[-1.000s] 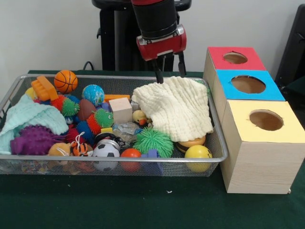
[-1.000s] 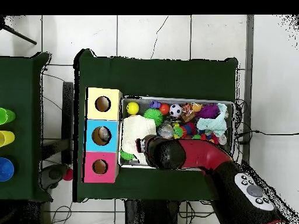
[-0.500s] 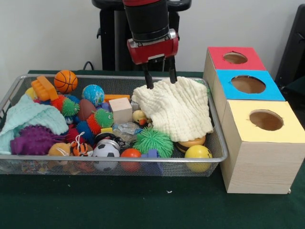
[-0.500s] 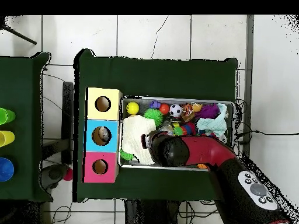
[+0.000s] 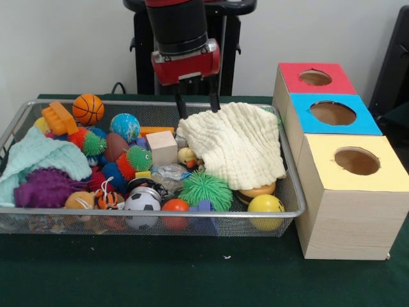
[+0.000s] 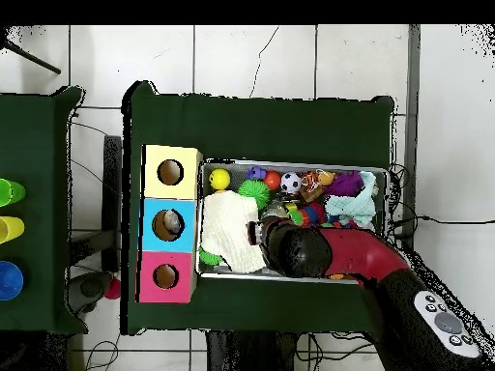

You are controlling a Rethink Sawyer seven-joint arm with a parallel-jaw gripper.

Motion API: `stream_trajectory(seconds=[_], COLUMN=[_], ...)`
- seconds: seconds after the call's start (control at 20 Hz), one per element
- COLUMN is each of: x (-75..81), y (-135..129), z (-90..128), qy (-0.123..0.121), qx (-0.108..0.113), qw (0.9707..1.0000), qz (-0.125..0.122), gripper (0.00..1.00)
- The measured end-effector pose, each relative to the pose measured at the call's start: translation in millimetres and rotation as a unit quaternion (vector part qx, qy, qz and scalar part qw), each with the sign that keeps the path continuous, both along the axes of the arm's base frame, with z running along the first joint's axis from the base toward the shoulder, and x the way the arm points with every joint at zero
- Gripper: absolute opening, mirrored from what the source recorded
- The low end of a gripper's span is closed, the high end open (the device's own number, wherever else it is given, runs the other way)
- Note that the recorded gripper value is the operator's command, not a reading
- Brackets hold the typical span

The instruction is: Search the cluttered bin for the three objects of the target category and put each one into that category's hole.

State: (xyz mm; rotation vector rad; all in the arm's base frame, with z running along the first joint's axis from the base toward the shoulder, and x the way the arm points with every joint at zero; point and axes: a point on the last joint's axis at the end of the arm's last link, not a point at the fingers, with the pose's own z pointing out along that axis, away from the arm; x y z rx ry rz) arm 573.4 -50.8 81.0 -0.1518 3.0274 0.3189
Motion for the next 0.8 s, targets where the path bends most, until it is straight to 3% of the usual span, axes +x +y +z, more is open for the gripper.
stream_trajectory(seconds=[0.6, 0.8], x=[15.7, 21.1], y=[-65.1, -83.8], z=[-0.9, -12.5], qy=[-0.018, -0.021], qx=[-0.004, 0.000], qw=[0.9983, 0.9972], qz=[-0.056, -0.071], gripper=[1.00, 1.00])
